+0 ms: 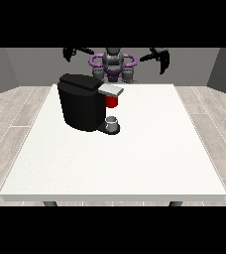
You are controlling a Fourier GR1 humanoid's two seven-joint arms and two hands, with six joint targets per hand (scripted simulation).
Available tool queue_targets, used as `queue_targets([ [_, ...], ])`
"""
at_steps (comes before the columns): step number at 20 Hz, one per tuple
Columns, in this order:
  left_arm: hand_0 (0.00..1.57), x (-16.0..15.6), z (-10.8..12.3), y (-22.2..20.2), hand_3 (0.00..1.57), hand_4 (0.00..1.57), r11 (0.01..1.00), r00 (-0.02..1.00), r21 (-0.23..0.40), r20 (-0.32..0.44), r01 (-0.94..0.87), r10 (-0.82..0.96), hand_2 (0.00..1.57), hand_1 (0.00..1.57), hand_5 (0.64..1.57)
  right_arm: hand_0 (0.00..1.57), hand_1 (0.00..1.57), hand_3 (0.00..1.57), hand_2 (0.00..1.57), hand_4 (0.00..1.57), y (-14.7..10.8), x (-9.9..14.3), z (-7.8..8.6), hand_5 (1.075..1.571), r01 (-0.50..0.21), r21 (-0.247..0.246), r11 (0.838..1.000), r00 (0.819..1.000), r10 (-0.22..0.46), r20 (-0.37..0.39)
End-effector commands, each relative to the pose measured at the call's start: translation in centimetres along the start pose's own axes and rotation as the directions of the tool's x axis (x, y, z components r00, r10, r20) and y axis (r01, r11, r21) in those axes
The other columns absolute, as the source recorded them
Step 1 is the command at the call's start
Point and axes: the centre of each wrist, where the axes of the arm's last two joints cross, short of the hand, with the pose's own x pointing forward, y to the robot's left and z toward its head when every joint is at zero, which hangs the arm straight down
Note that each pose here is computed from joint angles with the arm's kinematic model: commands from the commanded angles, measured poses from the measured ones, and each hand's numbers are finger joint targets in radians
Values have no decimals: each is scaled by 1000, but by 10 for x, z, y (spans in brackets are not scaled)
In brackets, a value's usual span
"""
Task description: Insert the coffee pod into the coffee machine and close the lid
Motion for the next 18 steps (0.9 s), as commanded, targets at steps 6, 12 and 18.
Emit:
queue_targets([
  [6,0,23,7,-7,0,360,1000,997,6,79,-26,25,0,0,1571,0,0,0,0,0,-8,35,-29,1571,26,-44,999,999,-24,40],
  [12,0,34,12,-13,0,382,1000,990,-18,143,-7,9,0,0,1571,0,0,0,0,83,-26,62,-58,1571,101,-38,994,995,-101,16],
  [18,0,56,17,-7,0,323,1000,984,10,176,-7,5,0,0,1571,0,0,0,0,168,-31,84,-76,1571,174,-46,984,985,-174,3],
])
